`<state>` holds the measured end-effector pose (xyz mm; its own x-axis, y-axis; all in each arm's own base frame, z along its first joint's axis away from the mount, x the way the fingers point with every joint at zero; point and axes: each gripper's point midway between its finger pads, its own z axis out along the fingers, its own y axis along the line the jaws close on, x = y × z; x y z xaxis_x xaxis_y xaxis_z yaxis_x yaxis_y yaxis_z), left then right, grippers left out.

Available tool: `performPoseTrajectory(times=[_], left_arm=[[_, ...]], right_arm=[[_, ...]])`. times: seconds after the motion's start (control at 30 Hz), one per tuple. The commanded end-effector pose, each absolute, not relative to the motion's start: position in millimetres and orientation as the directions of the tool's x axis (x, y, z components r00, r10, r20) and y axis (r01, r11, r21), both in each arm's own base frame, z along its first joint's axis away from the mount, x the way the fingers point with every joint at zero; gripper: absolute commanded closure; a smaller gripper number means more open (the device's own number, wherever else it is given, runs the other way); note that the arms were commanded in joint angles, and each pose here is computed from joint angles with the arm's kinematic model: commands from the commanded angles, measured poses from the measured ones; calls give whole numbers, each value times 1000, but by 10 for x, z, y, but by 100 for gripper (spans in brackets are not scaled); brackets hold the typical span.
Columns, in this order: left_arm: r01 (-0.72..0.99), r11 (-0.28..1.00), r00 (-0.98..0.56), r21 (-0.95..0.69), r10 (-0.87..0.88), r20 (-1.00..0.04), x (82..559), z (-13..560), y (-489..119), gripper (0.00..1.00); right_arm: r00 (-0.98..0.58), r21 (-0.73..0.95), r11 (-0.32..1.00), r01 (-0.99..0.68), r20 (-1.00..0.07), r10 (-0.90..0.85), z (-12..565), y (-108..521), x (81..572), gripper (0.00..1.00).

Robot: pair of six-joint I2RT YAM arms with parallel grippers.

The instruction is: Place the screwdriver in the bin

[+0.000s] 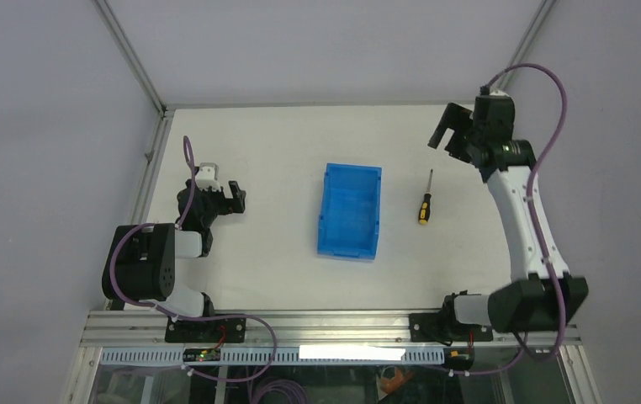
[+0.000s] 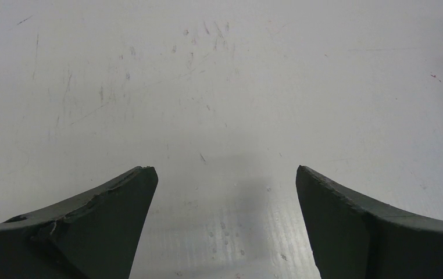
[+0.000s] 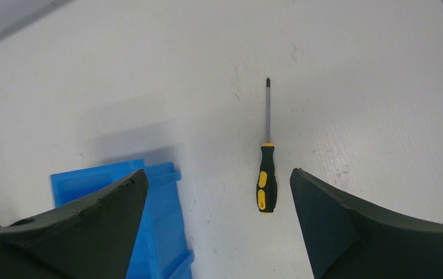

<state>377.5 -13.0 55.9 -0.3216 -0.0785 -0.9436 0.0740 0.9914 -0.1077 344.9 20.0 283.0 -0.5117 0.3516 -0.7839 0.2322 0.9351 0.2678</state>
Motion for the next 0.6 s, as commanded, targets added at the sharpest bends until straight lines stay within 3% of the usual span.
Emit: performPoseTrajectory(times=[0.0,0.27,0.4,0.57], left_arm=[[84,992,-233,-97,-75,-970,3907,819,-154,1],[84,992,-234,-97,-75,-969,3906,813,-154,1],[84,992,-234,-97,-75,-969,3906,814,-155,1],[84,992,-234,-97,-75,-969,3906,815,-156,1]], right_arm=[[-780,160,955,249,-552,296,2055,167,3492,7],[-904,64,958,279,-320,285,964,138,3704,20],[-923,17,956,292,-258,286,575,94,3734,26],[-943,-31,958,285,-191,274,261,53,3695,42]])
